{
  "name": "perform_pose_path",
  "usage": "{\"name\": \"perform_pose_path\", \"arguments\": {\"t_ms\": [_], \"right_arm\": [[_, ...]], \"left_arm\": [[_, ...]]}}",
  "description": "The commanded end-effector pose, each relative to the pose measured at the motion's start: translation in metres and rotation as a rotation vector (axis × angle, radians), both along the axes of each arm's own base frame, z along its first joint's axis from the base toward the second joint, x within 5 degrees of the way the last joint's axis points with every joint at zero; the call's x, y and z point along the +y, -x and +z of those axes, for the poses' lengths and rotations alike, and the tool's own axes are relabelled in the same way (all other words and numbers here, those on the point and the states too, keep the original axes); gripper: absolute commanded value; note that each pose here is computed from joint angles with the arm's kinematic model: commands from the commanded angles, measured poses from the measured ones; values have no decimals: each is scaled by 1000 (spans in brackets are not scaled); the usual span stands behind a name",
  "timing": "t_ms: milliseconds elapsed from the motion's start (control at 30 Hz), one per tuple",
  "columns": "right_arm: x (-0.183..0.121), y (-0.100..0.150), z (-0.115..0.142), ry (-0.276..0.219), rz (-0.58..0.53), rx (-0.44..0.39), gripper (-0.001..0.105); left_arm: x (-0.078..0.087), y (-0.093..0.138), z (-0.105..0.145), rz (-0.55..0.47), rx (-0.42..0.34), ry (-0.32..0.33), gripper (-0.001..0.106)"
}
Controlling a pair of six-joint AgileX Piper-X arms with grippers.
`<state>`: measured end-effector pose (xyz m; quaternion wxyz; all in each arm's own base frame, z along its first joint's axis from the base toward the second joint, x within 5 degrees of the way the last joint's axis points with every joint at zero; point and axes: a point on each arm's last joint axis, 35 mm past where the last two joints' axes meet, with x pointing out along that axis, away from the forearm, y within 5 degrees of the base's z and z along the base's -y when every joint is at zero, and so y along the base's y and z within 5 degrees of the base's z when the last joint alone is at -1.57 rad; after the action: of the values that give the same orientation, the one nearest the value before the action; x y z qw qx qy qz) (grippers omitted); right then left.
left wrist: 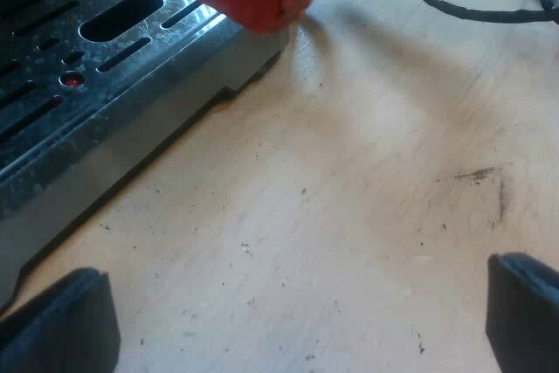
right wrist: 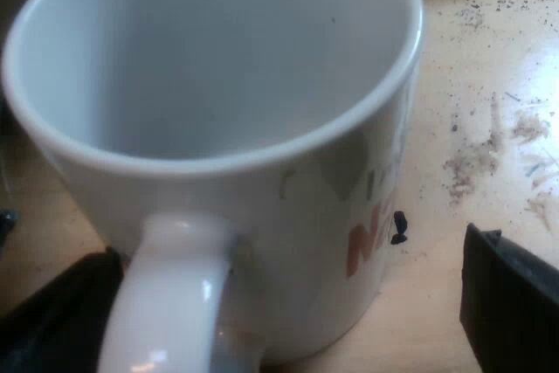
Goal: Place mug into machine
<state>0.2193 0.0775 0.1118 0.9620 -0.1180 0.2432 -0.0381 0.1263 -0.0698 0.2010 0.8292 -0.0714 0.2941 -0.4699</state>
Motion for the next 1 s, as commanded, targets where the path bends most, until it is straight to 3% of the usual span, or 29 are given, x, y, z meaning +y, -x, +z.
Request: {"name": "perform_pose_path", "arguments": {"t_ms": [33,100,167,300,400,433,467,500,533,700,1000], "right_arm": [[0,-1,0,0,-1,-4,78],[0,-1,0,-3,-1,-10,76],[0,-2,1,-6,-1,-17,67],[0,-3,3,-2,-2,-33,32],[0,-3,3,71,35,-26,4],[0,-3,4,95,47,-25,0],[0,-3,4,101,50,-25,0],[2,-2,7,166,94,-23,0],[2,-2,9,174,99,-30,0],[1,0,23,162,98,-59,0],[-8,22,55,168,121,-17,0]], "left_arm": [[-1,0,2,-18,-13,16,88],[-1,0,2,-18,-13,16,88],[-1,0,2,-18,-13,16,88],[-1,0,2,-18,-13,16,88],[-1,0,2,-18,-13,16,88],[-1,0,2,-18,-13,16,88],[-1,0,2,-18,-16,17,88],[-1,-1,3,-18,-19,18,88],[-1,-1,3,-18,-20,19,88],[-1,-1,3,-18,-19,18,88],[1,-3,2,68,-38,-33,88]]}}
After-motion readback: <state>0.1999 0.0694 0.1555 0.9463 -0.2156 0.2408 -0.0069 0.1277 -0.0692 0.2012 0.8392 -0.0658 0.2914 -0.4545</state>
